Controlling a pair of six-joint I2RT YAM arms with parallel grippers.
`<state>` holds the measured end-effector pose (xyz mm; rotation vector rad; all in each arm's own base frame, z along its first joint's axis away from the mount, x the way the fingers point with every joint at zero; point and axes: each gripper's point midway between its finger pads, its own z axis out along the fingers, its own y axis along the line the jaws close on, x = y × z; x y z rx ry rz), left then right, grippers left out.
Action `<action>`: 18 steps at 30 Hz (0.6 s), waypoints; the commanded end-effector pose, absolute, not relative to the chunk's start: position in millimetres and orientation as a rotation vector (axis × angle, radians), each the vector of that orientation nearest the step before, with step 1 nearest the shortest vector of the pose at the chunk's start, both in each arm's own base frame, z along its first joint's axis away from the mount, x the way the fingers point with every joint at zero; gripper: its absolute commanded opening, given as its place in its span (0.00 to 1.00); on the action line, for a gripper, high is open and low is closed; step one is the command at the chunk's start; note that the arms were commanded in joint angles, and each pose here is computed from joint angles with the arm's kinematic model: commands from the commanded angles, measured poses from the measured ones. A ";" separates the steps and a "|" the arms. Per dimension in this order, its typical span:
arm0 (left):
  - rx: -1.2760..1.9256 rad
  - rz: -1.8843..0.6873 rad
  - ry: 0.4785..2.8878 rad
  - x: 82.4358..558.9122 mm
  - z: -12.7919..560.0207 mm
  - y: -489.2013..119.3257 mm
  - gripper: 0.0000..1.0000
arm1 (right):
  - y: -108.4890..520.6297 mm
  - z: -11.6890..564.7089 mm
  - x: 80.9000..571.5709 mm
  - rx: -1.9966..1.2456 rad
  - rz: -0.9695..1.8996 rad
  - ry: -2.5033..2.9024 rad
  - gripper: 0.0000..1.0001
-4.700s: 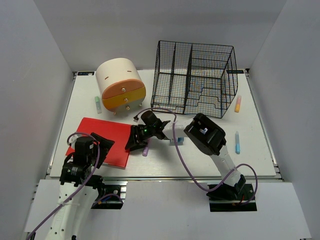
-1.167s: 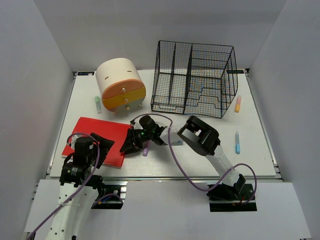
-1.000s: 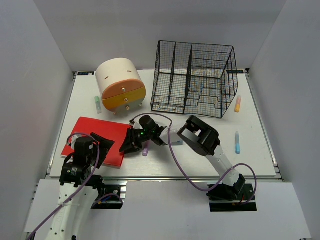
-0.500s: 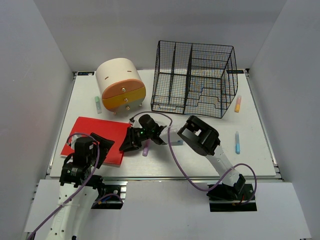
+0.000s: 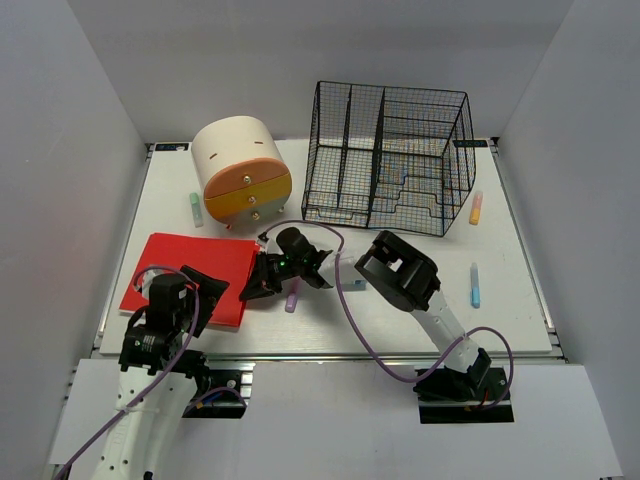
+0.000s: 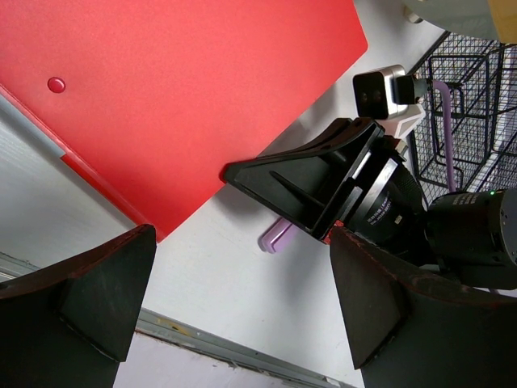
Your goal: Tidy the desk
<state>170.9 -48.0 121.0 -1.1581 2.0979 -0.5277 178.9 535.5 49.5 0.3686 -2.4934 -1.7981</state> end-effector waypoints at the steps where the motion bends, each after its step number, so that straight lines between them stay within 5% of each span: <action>1: -1.180 -0.531 2.103 169.4 118.3 -48.3 0.98 | 541.0 62.4 183.7 0.412 -1.879 -2.470 0.02; 18: -1.218 -0.604 2.110 166.4 122.1 -57.8 0.98 | 513.0 165.8 200.5 0.368 -2.202 -2.234 0.00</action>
